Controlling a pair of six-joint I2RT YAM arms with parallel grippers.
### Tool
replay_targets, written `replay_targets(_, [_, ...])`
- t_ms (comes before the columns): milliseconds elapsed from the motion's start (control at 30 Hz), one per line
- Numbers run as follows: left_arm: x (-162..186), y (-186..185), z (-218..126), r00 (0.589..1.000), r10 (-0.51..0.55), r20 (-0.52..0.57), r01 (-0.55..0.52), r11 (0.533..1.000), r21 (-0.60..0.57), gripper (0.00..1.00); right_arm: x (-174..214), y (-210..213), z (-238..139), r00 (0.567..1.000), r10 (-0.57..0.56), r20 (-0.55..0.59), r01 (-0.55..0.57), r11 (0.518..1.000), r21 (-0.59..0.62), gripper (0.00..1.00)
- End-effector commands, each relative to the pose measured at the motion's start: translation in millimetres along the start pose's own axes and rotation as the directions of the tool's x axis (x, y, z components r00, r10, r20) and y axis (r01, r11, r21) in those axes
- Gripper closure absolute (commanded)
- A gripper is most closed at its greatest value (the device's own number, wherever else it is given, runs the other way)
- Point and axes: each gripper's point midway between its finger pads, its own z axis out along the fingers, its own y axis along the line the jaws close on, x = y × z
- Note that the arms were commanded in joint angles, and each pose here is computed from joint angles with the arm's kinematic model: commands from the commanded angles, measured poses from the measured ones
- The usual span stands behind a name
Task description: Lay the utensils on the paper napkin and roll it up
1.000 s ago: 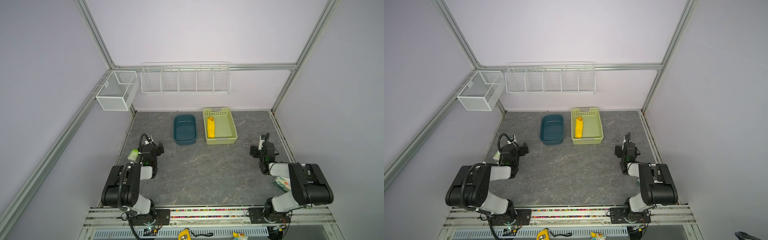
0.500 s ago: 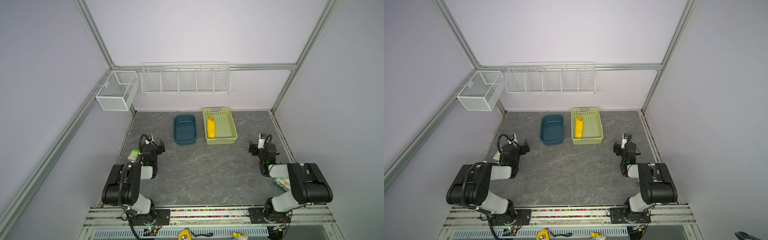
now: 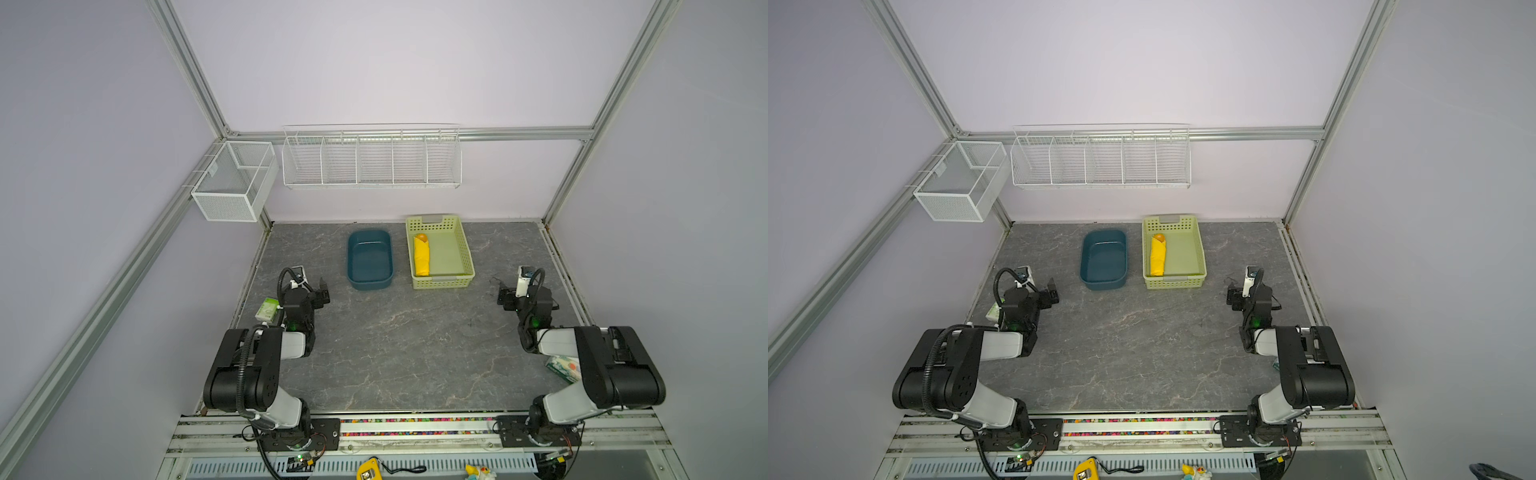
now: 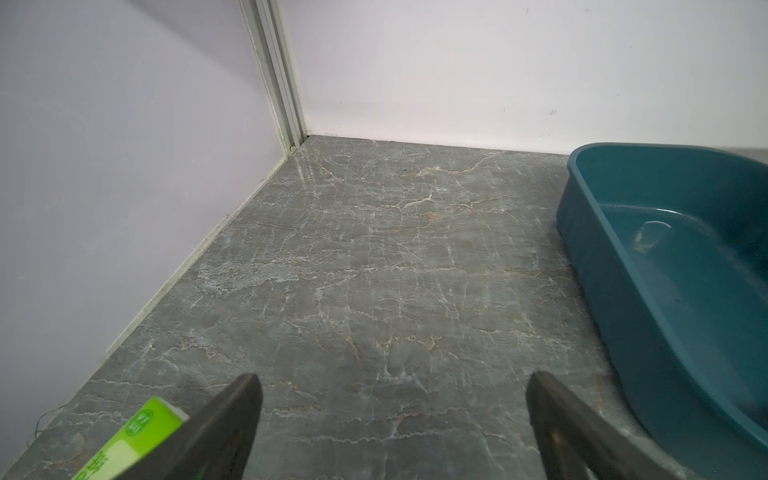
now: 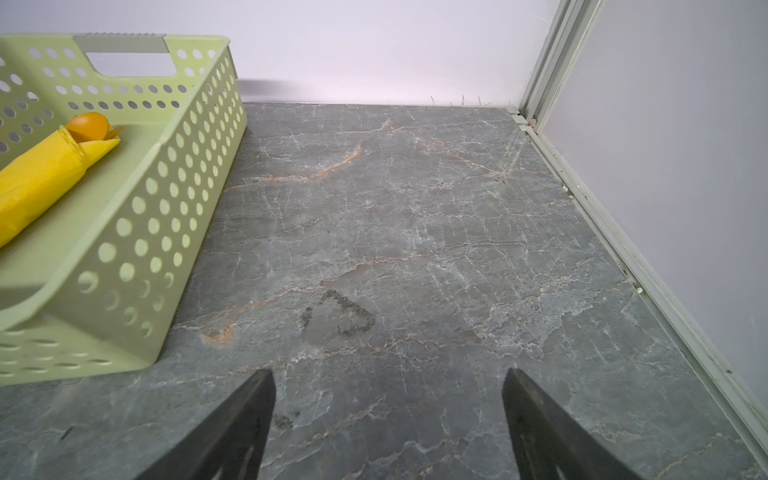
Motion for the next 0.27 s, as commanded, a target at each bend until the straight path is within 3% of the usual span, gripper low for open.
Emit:
replay_targets(0, [-7.5,-0.6,3.6,1.0,-0.011,0.019,0.011,1.0,0.008,0.01,-2.8,0.2,-0.5,1.0,-0.022,0.018,0.022,1.0,-0.006,0.12])
replay_targets(233, [-7.0,-0.6,3.4,1.0,-0.011,0.019,0.011,1.0,0.009,0.01,-5.3,2.9,-7.7,0.998,-0.034,0.055,0.035,0.999,-0.013,0.12])
